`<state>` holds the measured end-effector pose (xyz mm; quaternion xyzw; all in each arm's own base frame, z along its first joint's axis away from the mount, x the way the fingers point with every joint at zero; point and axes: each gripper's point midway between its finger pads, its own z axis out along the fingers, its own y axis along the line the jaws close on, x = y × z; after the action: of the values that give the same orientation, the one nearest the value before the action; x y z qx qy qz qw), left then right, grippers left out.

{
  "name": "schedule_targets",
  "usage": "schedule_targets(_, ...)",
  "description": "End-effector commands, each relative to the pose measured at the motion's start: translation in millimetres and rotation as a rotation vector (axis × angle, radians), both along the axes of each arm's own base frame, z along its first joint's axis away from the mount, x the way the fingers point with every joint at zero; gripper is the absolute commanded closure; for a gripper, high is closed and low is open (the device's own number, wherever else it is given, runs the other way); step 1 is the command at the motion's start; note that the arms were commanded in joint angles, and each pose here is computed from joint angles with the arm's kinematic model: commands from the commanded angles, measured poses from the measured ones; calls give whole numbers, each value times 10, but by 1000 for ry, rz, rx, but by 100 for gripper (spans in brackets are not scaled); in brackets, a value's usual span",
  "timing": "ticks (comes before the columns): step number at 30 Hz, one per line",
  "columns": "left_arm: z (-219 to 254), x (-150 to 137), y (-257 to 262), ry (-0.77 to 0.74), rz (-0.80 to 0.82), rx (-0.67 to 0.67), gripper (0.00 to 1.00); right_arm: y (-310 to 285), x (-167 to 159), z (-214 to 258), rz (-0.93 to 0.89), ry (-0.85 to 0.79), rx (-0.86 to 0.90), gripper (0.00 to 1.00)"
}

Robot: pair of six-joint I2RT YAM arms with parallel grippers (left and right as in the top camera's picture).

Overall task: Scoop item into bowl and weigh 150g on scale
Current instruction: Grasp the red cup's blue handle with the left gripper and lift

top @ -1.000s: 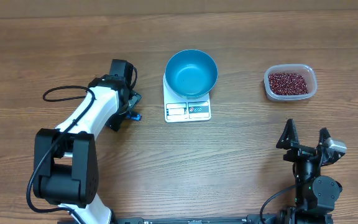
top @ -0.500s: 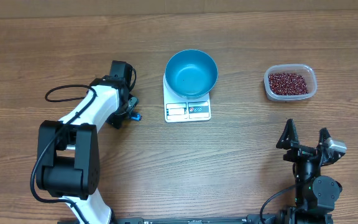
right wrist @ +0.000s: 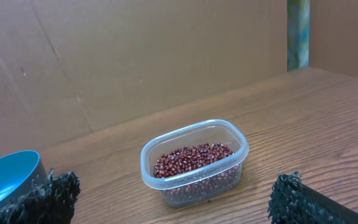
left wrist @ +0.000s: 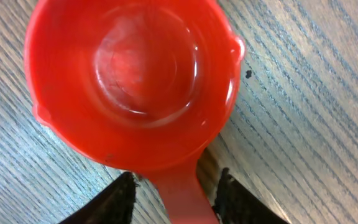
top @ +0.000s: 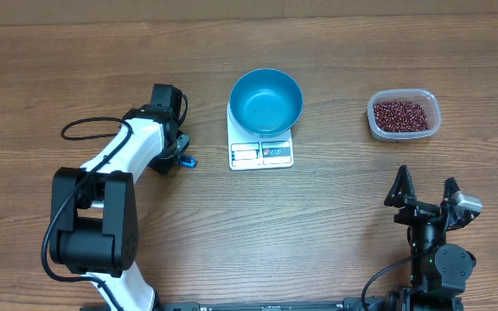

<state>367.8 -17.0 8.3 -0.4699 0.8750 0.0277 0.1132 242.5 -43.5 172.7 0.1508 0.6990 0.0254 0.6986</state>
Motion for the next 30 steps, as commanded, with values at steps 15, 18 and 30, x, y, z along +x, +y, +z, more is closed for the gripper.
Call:
schedule_targets(15,-5,-33,38,36,-49,22,76,-5,1,-21,-5,-1,-9,0)
schedule_targets(18,-8,-50,39,43,-50,23,76,-5,1,-20,-5,-1,-9,0)
schedule_targets(30,210,2,27,64,-63,23,84,-5,1,-20,-5,-1,-9,0)
